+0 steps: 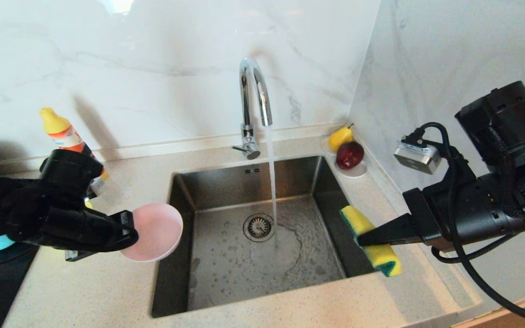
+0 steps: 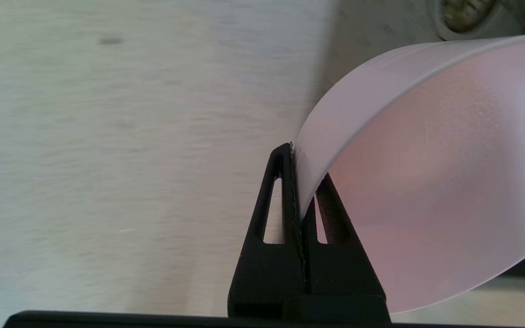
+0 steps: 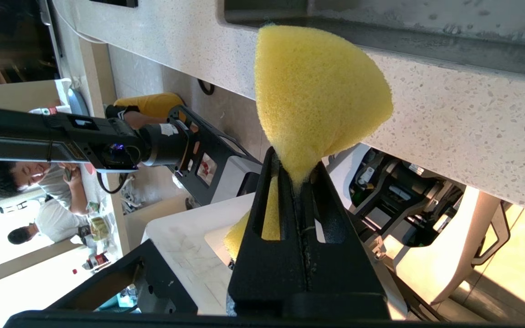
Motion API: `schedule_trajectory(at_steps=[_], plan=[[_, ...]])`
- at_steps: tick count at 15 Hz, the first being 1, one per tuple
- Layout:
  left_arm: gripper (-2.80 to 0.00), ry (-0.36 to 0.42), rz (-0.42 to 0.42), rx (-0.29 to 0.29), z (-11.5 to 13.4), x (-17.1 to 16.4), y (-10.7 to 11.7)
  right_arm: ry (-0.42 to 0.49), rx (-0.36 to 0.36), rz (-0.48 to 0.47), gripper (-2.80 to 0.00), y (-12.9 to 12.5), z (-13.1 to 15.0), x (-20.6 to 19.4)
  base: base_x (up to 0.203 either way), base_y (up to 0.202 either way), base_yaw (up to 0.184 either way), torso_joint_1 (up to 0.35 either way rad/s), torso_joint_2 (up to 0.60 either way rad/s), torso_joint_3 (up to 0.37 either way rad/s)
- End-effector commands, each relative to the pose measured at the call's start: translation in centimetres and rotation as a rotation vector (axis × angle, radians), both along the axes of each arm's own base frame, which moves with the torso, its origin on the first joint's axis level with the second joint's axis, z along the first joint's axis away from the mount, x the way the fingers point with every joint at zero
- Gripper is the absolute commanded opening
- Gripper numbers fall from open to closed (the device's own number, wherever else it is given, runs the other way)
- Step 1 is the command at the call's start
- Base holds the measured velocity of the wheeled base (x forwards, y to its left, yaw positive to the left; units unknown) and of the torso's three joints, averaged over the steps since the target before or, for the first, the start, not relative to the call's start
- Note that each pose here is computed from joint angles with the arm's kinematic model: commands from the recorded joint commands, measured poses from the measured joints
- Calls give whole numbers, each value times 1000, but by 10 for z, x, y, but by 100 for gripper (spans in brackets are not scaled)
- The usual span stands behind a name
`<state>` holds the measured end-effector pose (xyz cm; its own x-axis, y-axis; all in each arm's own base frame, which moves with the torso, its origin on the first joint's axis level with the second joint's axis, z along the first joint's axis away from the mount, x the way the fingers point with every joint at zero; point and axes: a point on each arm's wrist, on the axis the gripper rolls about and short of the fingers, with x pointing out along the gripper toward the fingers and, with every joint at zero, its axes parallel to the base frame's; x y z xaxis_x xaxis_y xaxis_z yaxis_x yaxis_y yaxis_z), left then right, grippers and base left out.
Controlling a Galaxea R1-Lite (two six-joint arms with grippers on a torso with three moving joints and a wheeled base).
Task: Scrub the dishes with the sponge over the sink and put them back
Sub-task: Wash the bowl
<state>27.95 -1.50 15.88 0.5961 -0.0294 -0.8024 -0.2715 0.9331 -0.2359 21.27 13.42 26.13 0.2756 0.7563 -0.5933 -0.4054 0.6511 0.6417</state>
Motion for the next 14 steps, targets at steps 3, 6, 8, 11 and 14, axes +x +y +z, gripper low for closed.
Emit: schedule_trajectory(at_steps=[3, 6, 8, 11, 14], plan=[[-280, 68, -69, -16, -14, 21, -43, 4, 1, 6, -280, 0, 0, -1, 0, 0, 0, 0, 0, 0], [-280, 108, -85, 29, -34, 31, -82, 4, 2, 7, -280, 0, 0, -2, 0, 0, 0, 0, 0, 0], [-280, 104, -88, 26, -38, 36, -101, 7, 1, 10, -280, 1, -1, -2, 0, 0, 0, 0, 0, 0], [-280, 91, -93, -3, -41, 49, -116, 6, 3, 13, -280, 1, 0, -3, 0, 0, 0, 0, 0, 0], [-280, 107, -82, -25, -57, 66, -136, 3, 5, 14, -280, 0, 1, -4, 0, 0, 0, 0, 0, 0]])
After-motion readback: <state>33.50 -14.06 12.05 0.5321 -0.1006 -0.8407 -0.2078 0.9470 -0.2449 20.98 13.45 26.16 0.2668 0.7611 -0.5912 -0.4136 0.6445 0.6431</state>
